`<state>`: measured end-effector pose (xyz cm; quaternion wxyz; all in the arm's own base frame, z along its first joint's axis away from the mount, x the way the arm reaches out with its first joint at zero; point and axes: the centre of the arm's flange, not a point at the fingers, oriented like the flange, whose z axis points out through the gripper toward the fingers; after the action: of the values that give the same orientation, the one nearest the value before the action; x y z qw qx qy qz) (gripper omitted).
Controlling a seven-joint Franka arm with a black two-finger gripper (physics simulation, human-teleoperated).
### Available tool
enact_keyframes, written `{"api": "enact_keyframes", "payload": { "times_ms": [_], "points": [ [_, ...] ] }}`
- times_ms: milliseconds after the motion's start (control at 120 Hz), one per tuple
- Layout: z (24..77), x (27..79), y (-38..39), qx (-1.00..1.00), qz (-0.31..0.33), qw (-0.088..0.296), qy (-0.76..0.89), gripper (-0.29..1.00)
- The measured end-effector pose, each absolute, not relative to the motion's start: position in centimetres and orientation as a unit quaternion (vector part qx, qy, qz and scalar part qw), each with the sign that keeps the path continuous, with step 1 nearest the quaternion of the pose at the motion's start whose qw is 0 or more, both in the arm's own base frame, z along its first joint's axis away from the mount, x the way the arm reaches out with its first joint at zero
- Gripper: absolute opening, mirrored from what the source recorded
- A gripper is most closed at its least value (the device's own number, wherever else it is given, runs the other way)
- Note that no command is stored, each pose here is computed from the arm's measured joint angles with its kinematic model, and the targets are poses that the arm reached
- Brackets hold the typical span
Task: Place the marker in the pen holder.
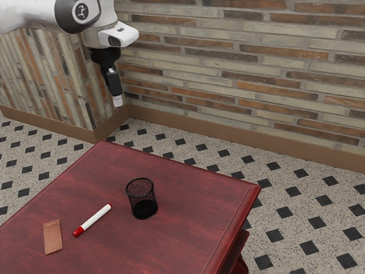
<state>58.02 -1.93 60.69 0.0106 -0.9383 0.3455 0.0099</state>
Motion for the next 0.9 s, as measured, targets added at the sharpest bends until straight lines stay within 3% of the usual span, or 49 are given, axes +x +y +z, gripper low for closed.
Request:
{"api": "enact_keyframes", "payload": {
  "times_ms": [233,342,475,617,900],
  "points": [
    [60.3,57.9,-2.0,-0.929,0.012,0.003,0.369,0.70],
    [56.7,54.7,0.3,-0.947,0.035,-0.008,0.320,0.70],
    [54.6,52.4,2.0,-0.965,0.038,0.015,0.259,0.70],
    [46.7,50.7,2.1,-0.974,0.056,0.021,0.217,0.70],
    [37.7,49.1,4.9,-0.996,0.026,0.030,0.085,0.70]
  ]
}}
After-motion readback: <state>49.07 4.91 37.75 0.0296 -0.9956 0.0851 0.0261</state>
